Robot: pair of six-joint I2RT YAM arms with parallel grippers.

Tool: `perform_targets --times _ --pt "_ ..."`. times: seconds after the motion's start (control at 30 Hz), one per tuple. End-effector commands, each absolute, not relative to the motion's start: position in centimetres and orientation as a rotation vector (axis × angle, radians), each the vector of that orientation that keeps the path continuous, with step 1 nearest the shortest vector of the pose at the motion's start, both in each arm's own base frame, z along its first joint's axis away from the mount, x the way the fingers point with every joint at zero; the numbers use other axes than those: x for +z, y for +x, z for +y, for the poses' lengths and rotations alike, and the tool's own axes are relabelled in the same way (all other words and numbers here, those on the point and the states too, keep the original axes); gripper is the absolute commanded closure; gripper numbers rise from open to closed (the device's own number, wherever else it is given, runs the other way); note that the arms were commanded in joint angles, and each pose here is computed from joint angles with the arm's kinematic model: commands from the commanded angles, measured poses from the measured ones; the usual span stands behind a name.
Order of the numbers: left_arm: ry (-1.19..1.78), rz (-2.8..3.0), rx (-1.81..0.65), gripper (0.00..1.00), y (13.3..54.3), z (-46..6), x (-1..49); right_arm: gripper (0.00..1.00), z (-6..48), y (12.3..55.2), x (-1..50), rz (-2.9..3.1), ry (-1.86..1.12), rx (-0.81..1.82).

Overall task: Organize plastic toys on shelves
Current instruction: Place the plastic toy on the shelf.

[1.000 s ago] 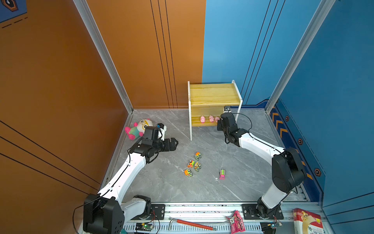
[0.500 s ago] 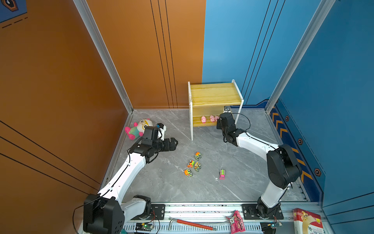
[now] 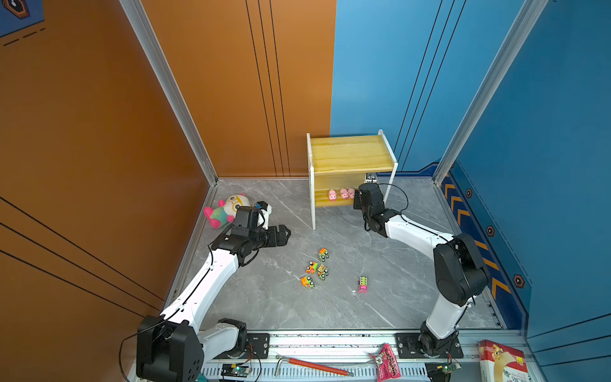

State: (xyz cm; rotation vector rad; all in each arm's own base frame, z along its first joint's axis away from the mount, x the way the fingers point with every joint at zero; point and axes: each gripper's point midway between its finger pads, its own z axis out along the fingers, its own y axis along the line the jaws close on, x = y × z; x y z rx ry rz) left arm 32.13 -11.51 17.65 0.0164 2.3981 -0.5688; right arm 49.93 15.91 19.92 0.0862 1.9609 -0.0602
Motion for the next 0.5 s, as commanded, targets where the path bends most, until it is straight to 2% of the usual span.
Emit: perform_targets --times 0.0,0.47 --pt "0.01 2.389 -0.589 0.04 32.4 -11.5 18.5 0.42 16.0 50.3 23.4 1.89 0.113 -0.034" --pt "0.008 2.395 -0.591 0.04 32.5 -11.6 18.3 0.42 15.0 48.5 24.7 1.877 0.121 -0.028"
